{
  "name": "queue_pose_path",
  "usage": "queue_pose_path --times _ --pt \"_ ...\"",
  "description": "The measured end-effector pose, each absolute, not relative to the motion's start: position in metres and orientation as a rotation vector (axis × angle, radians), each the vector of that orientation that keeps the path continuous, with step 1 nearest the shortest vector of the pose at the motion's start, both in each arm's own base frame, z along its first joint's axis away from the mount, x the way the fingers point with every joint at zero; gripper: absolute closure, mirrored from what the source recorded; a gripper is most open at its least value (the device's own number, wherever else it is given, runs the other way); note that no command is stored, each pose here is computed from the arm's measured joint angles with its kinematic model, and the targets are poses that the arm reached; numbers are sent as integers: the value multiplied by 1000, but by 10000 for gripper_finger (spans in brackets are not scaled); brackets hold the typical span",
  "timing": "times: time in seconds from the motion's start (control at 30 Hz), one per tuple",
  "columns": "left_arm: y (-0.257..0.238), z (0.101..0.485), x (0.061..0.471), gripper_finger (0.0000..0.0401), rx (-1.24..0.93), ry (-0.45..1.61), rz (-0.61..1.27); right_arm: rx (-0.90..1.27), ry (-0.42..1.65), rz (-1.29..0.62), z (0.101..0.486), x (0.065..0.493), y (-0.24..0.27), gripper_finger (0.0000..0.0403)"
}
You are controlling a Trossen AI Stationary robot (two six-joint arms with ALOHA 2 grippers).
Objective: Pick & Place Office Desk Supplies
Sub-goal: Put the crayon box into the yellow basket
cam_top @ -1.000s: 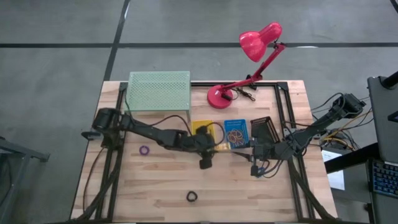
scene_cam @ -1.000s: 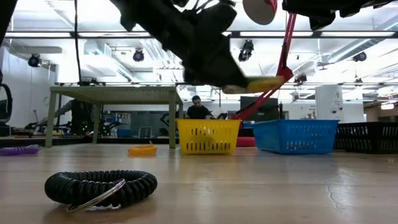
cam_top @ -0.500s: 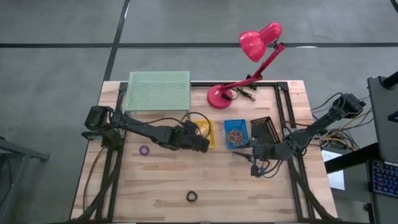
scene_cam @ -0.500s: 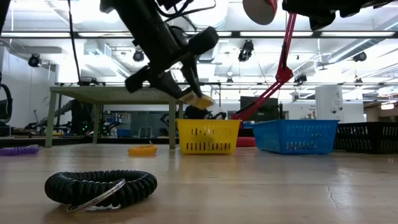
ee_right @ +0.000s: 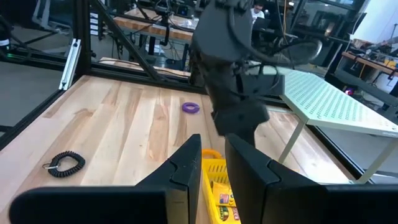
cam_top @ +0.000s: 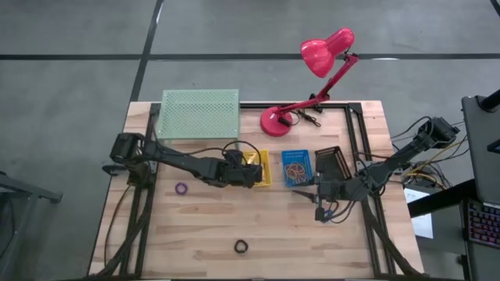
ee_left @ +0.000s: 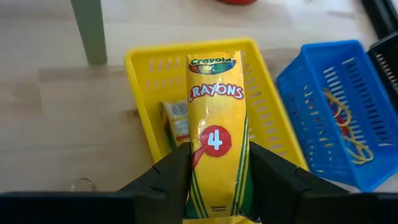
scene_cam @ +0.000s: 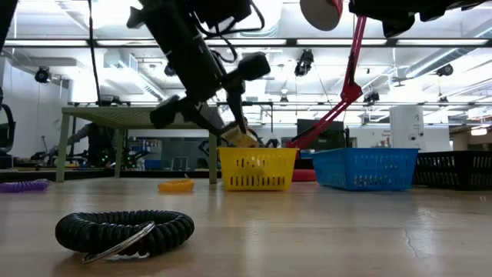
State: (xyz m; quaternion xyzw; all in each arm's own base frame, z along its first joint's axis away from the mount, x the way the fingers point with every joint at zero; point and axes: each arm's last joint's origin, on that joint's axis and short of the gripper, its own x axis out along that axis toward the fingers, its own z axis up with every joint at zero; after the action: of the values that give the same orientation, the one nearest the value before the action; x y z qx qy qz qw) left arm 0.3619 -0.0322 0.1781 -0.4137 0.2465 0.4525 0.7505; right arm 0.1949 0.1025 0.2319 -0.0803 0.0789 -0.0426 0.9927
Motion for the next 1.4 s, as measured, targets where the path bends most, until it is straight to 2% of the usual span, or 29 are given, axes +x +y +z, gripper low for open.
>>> queue_pose_path --times 0.13,0.5,0.93,1.4 --pt "-33 167 366 251 -913 565 983 -161 158 -85 232 195 103 335" --pt "-33 170 371 249 -824 580 901 -161 158 -86 232 195 102 335" --pt "-33 170 373 167 -847 569 895 -161 158 -86 232 195 102 335" --pt "-33 180 376 161 -823 531 856 -161 158 -85 232 195 102 335"
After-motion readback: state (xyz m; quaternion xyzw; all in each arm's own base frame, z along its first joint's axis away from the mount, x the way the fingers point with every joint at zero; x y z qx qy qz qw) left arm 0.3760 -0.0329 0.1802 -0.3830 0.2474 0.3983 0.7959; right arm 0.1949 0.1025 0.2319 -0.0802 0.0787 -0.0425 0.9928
